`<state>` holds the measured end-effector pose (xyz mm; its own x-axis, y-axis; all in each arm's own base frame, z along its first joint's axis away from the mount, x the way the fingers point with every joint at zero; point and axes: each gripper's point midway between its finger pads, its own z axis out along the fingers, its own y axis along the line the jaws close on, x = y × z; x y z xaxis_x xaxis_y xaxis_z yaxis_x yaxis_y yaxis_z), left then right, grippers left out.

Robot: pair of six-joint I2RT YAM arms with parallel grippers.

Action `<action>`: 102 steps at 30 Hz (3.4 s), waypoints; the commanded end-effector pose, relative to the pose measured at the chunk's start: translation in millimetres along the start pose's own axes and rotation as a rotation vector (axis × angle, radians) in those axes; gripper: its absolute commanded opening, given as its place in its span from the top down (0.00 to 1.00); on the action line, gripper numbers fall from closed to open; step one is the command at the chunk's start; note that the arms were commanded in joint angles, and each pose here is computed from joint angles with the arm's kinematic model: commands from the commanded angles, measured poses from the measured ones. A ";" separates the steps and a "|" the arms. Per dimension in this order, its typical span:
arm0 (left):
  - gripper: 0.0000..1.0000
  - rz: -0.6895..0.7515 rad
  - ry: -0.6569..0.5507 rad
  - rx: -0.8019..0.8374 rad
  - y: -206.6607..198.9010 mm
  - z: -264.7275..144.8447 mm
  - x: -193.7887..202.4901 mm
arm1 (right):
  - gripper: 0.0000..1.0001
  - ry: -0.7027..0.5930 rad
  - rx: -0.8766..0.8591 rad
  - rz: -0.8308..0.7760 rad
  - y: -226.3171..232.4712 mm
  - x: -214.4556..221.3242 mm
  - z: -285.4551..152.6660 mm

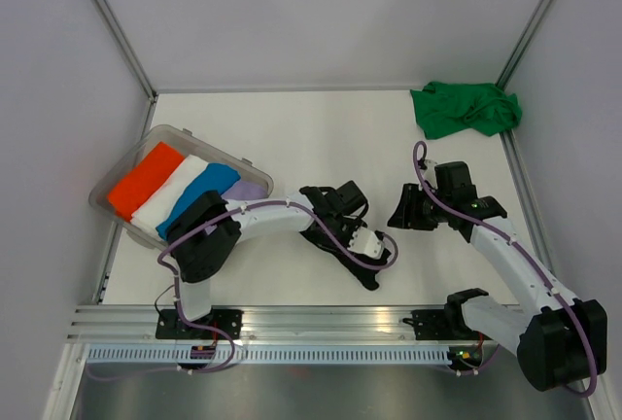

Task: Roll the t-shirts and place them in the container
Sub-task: Place the rolled tshirt into the container

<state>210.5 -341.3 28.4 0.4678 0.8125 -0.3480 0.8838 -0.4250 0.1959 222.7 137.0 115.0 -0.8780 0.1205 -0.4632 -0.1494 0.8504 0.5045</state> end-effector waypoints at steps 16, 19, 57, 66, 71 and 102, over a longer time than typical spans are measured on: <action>0.98 -0.663 0.007 -0.399 113.0 -76.3 49.0 | 0.51 -0.041 0.118 -0.030 -22.0 -6.8 -2.4; 0.98 -0.687 -0.007 -0.431 125.2 -86.4 53.2 | 0.51 -0.037 0.124 -0.029 -24.2 -5.2 -1.0; 0.98 -1.345 0.560 -1.031 -28.7 -347.4 428.8 | 0.51 -0.024 0.108 -0.044 -30.2 -3.2 17.0; 0.96 -1.432 0.506 -0.887 -53.1 -285.8 425.6 | 0.51 -0.029 0.125 -0.042 -34.0 1.9 13.7; 0.81 -1.456 0.434 -0.767 -69.0 -245.8 412.9 | 0.51 -0.029 0.126 -0.045 -34.3 -0.3 15.9; 0.28 -1.711 0.255 -1.060 -80.3 -373.2 378.4 | 0.50 -0.040 0.072 -0.165 -1.8 -74.1 12.2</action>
<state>315.3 134.0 226.9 -0.7528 0.2283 -0.6174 0.0347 0.9504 0.3091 280.2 129.7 120.4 -0.8425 0.0112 -0.5386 -0.2229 0.9030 0.3674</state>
